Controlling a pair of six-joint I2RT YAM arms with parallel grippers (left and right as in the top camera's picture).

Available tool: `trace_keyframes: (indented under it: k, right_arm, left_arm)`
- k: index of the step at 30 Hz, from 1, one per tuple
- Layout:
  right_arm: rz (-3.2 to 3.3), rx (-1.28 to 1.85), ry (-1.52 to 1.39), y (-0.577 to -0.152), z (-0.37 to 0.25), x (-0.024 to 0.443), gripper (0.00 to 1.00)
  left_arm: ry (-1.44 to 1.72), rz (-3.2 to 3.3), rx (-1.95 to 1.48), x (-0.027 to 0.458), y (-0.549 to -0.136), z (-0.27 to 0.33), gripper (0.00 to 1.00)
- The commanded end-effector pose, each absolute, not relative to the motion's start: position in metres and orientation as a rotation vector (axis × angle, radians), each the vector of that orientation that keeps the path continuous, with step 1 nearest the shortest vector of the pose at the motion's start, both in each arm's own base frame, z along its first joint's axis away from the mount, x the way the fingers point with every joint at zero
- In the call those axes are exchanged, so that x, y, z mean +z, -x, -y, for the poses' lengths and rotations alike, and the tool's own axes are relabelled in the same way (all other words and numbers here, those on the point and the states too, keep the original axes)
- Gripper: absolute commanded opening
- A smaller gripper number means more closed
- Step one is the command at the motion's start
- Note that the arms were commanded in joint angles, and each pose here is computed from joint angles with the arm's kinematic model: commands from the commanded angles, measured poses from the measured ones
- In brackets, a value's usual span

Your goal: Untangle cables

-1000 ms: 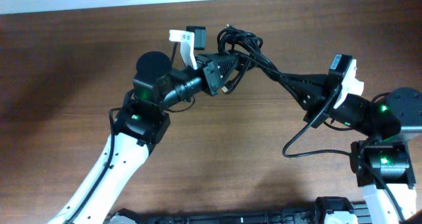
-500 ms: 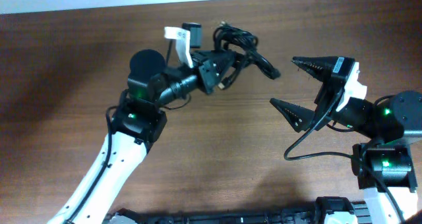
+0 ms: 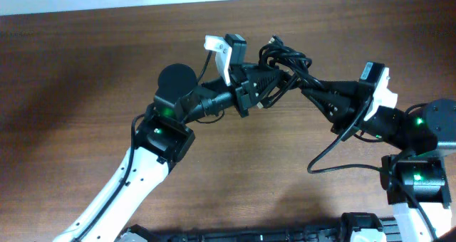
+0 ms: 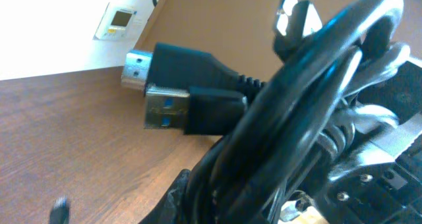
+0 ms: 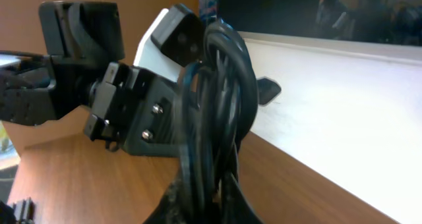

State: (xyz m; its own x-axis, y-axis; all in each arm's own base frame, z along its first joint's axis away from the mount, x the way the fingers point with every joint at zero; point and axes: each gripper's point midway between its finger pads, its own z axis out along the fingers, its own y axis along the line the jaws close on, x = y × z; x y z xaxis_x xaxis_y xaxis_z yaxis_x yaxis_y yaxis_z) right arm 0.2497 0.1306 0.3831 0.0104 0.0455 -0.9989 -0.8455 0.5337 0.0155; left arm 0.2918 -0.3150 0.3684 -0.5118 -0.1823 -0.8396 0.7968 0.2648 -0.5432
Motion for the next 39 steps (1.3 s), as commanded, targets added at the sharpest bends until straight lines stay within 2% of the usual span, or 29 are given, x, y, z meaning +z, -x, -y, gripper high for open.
trace_keyframes:
  k: [1, 2, 6, 9, 14, 18, 24, 27, 28, 30, 31, 32, 33, 39]
  right_arm:
    - [-1.379, 0.819, 0.769, -0.245, -0.132, 0.387, 0.04]
    - [-1.373, 0.815, 0.771, -0.245, -0.132, 0.389, 0.04]
    - [-1.326, 0.780, 0.784, -0.245, -0.132, 0.398, 0.04]
    - [-1.286, 0.752, 0.799, -0.244, -0.131, 0.405, 0.04]
    - [-1.291, 0.779, 0.749, -0.246, -0.130, 0.412, 0.04]
    - [-1.285, 0.808, 0.789, -0.239, -0.134, 0.410, 0.04]
    - [-1.281, 0.830, 0.817, -0.235, -0.137, 0.409, 0.04]
    - [-1.278, 0.845, 0.839, -0.231, -0.139, 0.408, 0.04]
    - [-1.277, 0.848, 0.843, -0.230, -0.139, 0.407, 0.04]
    - [-1.276, 0.851, 0.848, -0.229, -0.139, 0.407, 0.05]
    - [-1.276, 0.851, 0.848, -0.230, -0.139, 0.407, 0.19]
    - [-1.276, 0.851, 0.848, -0.230, -0.139, 0.407, 0.41]
    - [-1.276, 0.851, 0.848, -0.230, -0.139, 0.407, 0.99]
    - [-1.296, 0.863, 0.836, -0.231, -0.139, 0.404, 0.99]
  left_arm:
    - [-0.611, -1.595, -1.394, 0.384, -0.285, 0.315, 0.50]
    - [-0.610, -1.598, -1.394, 0.384, -0.285, 0.315, 0.65]
    - [-0.614, -1.607, -1.408, 0.382, -0.283, 0.315, 0.96]
    - [-0.604, -1.625, -1.450, 0.382, -0.280, 0.316, 1.00]
    - [-0.585, -1.640, -1.473, 0.382, -0.279, 0.316, 0.98]
    - [-0.554, -1.647, -1.476, 0.383, -0.282, 0.316, 0.71]
    - [-0.513, -1.614, -1.493, 0.393, -0.285, 0.314, 0.39]
    - [-0.500, -1.604, -1.487, 0.396, -0.287, 0.313, 0.06]
    - [-0.498, -1.604, -1.486, 0.396, -0.288, 0.313, 0.00]
    - [-0.493, -1.604, -1.483, 0.396, -0.288, 0.313, 0.00]
    - [-0.494, -1.599, -1.483, 0.397, -0.288, 0.313, 0.00]
    - [-0.496, -1.594, -1.483, 0.398, -0.288, 0.313, 0.00]
    - [-0.496, -1.591, -1.483, 0.399, -0.288, 0.313, 0.00]
    - [-0.461, -1.564, -1.503, 0.407, -0.290, 0.310, 0.00]
